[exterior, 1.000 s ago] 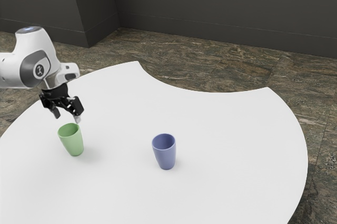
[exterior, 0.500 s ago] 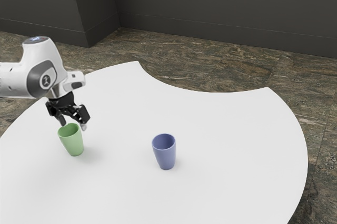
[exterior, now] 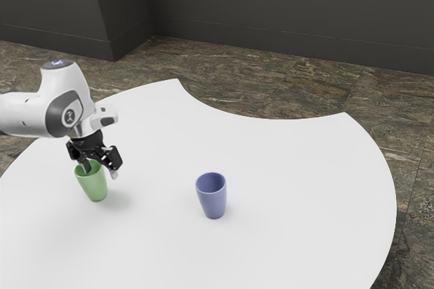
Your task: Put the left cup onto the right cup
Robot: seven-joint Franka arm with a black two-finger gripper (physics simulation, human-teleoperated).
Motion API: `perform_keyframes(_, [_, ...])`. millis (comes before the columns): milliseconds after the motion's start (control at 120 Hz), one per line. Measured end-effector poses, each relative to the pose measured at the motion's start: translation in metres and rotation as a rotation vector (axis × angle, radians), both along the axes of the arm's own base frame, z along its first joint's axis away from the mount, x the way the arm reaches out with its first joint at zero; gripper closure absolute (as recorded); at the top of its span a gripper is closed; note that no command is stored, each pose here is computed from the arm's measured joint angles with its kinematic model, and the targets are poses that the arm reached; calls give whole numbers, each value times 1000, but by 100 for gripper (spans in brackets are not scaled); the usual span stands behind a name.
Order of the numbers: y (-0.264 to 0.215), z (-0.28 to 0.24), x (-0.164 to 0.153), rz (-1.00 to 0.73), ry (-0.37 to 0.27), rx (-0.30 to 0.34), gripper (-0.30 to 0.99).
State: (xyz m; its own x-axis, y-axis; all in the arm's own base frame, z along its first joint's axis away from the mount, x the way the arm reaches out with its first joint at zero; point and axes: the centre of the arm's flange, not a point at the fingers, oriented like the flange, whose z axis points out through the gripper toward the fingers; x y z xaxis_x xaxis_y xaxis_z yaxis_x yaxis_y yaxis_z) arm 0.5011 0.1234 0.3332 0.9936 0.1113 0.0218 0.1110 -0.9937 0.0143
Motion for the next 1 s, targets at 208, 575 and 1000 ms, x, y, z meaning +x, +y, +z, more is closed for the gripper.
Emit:
perform_keyframes(208, [6,-3,0,15,-6,5,2])
perform_keyframes(575, [12,-30,4,31,15,21,2])
perform_keyframes(1000, [13,-33,6,48,-2,16,51])
